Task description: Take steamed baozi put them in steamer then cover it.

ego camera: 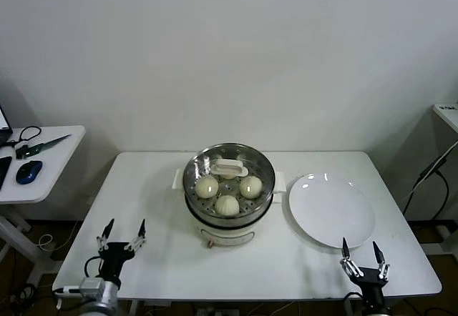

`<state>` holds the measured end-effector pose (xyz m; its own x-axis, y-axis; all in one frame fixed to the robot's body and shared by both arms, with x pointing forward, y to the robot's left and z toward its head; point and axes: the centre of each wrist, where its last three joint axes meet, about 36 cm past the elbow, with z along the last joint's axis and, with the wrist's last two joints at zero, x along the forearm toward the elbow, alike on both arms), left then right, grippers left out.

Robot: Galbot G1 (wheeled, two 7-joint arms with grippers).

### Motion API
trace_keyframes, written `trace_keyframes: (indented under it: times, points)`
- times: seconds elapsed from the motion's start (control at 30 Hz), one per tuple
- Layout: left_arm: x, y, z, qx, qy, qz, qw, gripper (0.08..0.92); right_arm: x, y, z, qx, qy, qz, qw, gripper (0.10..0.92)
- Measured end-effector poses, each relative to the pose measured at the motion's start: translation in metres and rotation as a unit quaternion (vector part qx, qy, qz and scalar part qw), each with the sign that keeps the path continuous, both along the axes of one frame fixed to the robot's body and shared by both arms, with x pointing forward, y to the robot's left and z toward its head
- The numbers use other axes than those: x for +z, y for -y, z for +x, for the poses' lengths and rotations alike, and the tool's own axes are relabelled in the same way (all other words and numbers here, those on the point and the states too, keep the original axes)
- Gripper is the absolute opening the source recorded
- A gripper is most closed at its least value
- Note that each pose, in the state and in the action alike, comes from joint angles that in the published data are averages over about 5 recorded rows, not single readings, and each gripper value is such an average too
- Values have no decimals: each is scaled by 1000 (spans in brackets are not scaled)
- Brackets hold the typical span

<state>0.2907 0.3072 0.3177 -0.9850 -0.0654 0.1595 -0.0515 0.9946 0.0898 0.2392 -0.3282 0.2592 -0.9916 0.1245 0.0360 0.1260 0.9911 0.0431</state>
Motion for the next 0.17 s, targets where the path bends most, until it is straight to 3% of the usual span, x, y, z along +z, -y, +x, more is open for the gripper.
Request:
trace_keyframes:
  times: [0.17]
  points:
    - [-4, -3, -3, 5, -1, -7, 1000, 823, 0, 0, 0, 1, -1, 0, 1000, 823]
